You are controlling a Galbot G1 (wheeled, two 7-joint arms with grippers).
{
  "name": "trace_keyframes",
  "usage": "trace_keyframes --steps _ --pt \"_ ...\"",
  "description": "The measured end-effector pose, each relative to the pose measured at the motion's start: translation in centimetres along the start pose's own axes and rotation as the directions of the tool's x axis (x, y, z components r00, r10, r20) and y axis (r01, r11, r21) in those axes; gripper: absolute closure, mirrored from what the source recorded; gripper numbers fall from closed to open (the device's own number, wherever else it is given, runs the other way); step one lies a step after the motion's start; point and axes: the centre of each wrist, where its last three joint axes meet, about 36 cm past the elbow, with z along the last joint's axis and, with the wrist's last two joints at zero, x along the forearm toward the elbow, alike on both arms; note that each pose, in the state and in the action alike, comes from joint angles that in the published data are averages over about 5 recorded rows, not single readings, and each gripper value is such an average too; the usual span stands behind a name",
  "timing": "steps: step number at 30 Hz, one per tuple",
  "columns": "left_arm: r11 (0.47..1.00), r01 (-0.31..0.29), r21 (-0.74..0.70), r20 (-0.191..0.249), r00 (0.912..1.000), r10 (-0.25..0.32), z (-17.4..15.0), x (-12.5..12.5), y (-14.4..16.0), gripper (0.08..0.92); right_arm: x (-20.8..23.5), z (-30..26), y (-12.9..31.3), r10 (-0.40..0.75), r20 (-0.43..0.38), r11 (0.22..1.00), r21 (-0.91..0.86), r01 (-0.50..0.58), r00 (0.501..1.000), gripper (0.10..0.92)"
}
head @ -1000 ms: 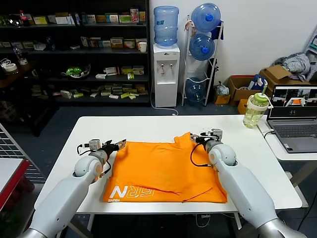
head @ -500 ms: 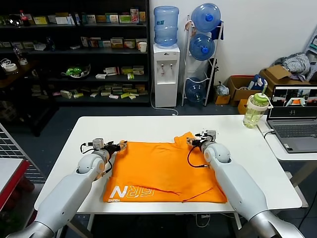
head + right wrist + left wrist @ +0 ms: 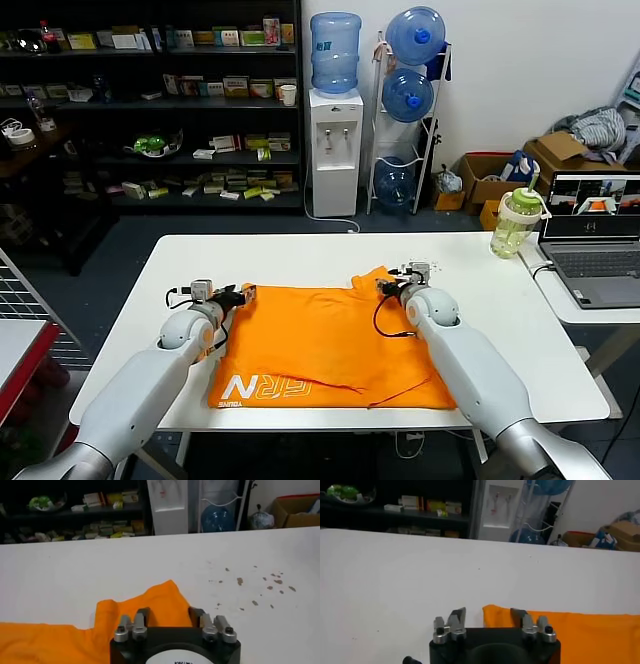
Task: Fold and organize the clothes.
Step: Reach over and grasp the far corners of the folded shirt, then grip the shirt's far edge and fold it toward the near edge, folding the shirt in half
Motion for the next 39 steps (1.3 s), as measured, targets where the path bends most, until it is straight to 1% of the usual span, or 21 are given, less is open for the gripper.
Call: trace_keyframes --steps 9,12,15,17,22,27,32,39 --pt "1.0 0.001 -0.005 0.008 1.0 -0.001 0.1 -0.2 -0.2 0.691 0.0 0.1 -0.1 -0.002 0.007 1.0 -0.003 0.002 1.0 0.81" --pt "1.0 0.001 -0.007 0.017 0.9999 -0.001 0.2 -0.1 -0.2 0.777 0.2 0.2 -0.3 -0.003 0.02 1.0 -0.006 0.003 1.0 0.878" --pt "1.0 0.004 -0.007 0.026 0.9997 -0.004 0.3 0.2 -0.1 0.862 0.6 0.2 -0.4 -0.007 0.044 1.0 -0.012 0.008 0.999 0.898" --pt "1.0 0.007 -0.006 0.031 0.9995 -0.007 0.2 0.4 0.1 0.898 1.1 0.1 -0.5 -0.009 0.063 1.0 -0.017 0.01 0.998 0.898" --pt "1.0 0.011 -0.005 0.049 0.9987 -0.011 0.2 1.2 0.3 0.909 2.6 0.1 -1.0 -0.011 0.104 0.999 -0.031 0.014 0.995 0.898" --pt "1.0 -0.006 0.001 0.076 0.9971 0.006 0.1 3.0 -0.1 0.909 4.8 0.6 -1.6 -0.015 0.131 0.999 -0.045 0.021 0.991 0.898" --pt "1.0 -0.024 -0.003 0.095 0.9952 0.024 0.3 5.5 -0.9 0.909 7.9 1.8 -2.4 -0.014 0.13 0.998 -0.058 0.022 0.991 0.898" --pt "0.999 -0.031 -0.024 0.113 0.9931 0.033 1.3 9.9 -2.1 0.909 12.5 3.8 -3.6 -0.006 0.108 0.998 -0.059 0.013 0.994 0.898"
